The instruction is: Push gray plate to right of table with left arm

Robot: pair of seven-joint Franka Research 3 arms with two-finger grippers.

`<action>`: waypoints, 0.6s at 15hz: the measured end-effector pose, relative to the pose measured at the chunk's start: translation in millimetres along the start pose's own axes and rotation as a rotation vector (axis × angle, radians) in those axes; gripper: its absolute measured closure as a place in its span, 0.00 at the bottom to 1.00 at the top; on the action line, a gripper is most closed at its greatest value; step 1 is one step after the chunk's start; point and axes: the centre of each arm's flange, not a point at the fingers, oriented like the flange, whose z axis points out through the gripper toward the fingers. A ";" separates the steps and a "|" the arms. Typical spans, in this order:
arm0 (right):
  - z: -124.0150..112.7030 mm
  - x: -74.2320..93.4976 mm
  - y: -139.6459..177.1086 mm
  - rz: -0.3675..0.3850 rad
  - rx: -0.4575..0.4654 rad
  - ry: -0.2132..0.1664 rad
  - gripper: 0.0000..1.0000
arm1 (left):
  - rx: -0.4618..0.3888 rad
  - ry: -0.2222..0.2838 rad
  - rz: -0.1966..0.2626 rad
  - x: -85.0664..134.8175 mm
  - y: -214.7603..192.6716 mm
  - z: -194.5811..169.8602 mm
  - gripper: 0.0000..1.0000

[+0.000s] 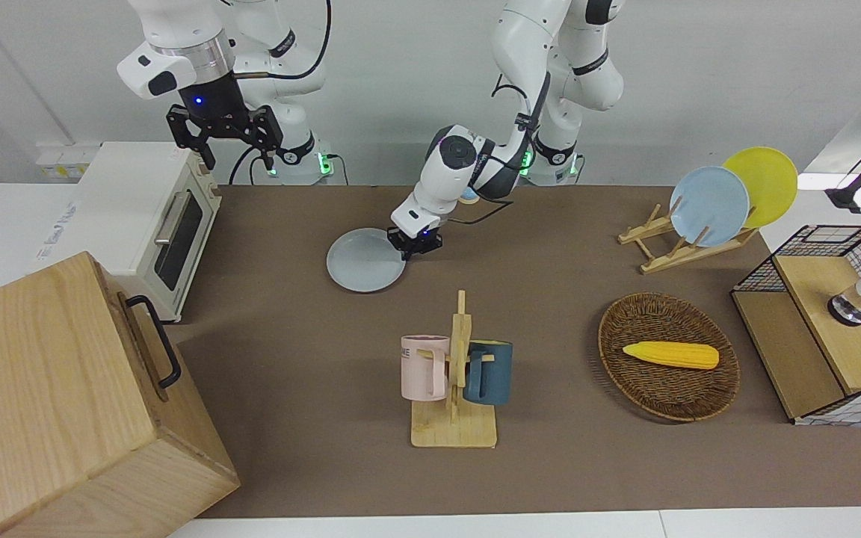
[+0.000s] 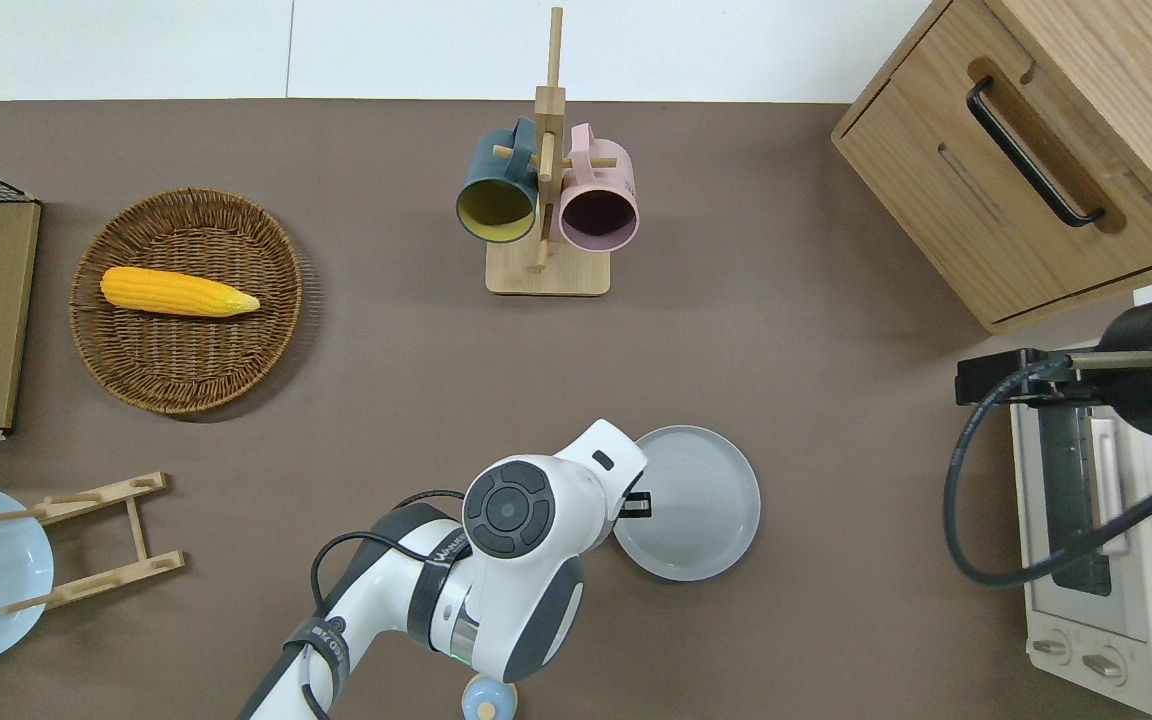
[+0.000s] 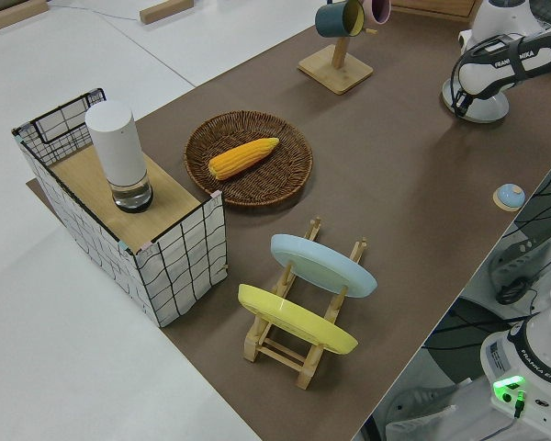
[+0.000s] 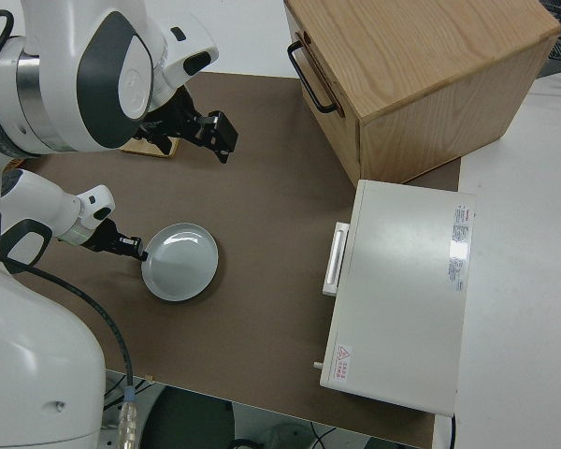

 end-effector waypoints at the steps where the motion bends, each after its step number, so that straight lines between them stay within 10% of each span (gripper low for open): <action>1: 0.0 0.0 0.0 0.000 0.000 0.000 0.00 | -0.005 -0.002 -0.002 -0.8 2.2 1.0 0.96; 9: 0.0 0.0 0.0 0.000 0.000 0.000 0.00 | -0.007 -0.013 -0.015 0.3 3.2 10.5 0.76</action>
